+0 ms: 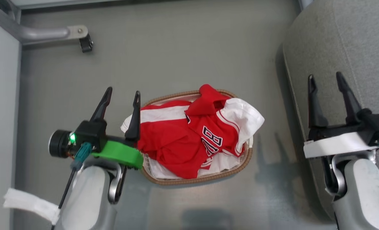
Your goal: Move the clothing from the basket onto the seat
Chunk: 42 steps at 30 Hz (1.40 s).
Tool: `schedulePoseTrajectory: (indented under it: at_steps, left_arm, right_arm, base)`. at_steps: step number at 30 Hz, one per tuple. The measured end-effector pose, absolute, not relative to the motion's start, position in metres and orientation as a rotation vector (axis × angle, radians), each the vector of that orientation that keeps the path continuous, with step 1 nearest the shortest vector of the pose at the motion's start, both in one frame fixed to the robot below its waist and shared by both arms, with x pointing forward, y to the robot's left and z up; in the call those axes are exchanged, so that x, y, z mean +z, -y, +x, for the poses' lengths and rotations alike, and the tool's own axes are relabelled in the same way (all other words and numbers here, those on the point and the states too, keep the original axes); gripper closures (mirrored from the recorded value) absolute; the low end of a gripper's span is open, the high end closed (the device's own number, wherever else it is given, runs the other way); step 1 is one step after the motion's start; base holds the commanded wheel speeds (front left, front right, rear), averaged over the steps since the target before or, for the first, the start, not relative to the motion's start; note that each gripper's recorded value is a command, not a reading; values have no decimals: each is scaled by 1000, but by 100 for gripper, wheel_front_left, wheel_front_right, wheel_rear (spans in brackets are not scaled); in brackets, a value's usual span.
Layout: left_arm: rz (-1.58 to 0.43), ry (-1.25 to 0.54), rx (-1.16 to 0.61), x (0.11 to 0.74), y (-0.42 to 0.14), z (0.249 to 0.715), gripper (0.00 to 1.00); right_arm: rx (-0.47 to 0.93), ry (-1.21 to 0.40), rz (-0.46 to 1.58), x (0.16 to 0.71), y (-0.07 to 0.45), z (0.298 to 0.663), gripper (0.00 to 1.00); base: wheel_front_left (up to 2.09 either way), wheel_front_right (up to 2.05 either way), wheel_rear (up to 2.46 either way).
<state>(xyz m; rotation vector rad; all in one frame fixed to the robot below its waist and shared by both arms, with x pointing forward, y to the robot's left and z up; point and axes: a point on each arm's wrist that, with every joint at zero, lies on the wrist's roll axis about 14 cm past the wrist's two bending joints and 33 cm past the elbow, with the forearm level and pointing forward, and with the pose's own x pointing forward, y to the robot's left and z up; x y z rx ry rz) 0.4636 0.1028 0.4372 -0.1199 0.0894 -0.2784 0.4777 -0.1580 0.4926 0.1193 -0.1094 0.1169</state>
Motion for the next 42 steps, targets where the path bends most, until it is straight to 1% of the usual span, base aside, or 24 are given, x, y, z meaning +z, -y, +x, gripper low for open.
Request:
schedulePoseTrajectory:
  at_steps: [3,6,12,20,30,42]
  left_arm:
    - [-78,-137,-346,414,-85,486,0]
    - [-28,-202,-425,383,-67,497,0]
    - [41,-357,-589,315,-34,498,0]
    - [135,-534,-753,235,-10,490,0]
    - [161,-647,-830,178,6,493,0]
    - [141,-676,-861,152,27,507,0]
  right_arm:
    - [88,121,114,486,168,494,0]
    - [74,114,108,474,173,507,0]
    - [60,85,96,445,179,524,0]
    - [53,31,80,408,184,531,0]
    - [48,-20,67,376,190,531,0]
    - [14,-71,53,356,205,525,0]
  base:
    - [0,0,0]
    - [0,0,0]
    - [0,0,0]
    - [0,0,0]
    - [0,0,0]
    - [0,0,0]
